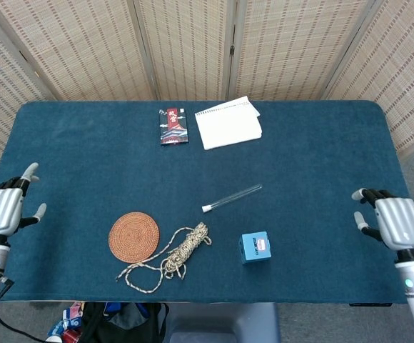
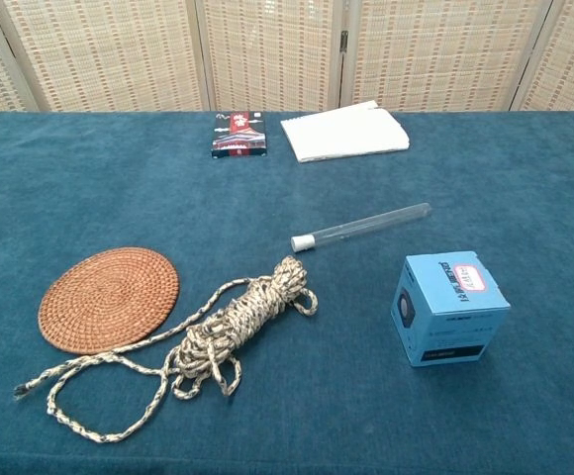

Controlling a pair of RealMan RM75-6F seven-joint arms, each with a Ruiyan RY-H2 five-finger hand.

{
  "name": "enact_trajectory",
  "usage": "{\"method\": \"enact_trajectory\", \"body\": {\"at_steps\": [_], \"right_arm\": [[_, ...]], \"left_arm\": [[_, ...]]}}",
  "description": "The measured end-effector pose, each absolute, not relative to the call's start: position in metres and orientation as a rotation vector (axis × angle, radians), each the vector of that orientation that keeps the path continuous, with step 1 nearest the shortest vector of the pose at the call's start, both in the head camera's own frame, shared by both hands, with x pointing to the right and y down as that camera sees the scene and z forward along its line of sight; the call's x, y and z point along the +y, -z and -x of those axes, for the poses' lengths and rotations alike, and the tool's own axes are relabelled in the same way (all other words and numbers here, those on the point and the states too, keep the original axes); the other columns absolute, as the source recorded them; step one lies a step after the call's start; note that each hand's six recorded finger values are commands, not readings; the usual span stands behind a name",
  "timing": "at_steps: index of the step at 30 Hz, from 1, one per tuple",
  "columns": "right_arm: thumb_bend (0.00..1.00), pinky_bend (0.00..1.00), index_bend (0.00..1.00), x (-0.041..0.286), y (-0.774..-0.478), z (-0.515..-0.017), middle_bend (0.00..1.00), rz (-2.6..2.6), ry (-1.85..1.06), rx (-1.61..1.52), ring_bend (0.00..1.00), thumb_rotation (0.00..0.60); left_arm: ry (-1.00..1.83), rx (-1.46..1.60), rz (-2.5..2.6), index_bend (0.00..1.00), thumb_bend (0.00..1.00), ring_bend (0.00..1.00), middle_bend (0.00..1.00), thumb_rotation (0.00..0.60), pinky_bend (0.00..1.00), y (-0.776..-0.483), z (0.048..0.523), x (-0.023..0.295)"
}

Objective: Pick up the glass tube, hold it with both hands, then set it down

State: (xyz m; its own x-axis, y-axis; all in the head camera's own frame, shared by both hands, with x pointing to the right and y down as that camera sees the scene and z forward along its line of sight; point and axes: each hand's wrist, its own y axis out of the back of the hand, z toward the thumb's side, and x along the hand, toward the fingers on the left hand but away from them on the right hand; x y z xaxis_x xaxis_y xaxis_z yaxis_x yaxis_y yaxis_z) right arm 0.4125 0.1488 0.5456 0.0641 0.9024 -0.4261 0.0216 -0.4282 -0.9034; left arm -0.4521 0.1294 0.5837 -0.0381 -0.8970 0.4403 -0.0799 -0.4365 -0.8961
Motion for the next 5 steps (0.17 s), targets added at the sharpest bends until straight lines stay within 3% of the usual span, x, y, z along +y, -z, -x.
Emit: {"method": "enact_trajectory", "body": {"at_steps": [5], "right_arm": [[0.39,0.6,0.39,0.187,-0.53,-0.435,0.44,1.542,-1.477,-0.993,0.4,0.6]], "left_arm": [[1.52,1.069,1.532,0.06,0.33,0.22,0.27,0.6,0.26,-0.569,0.458,0.163]]}}
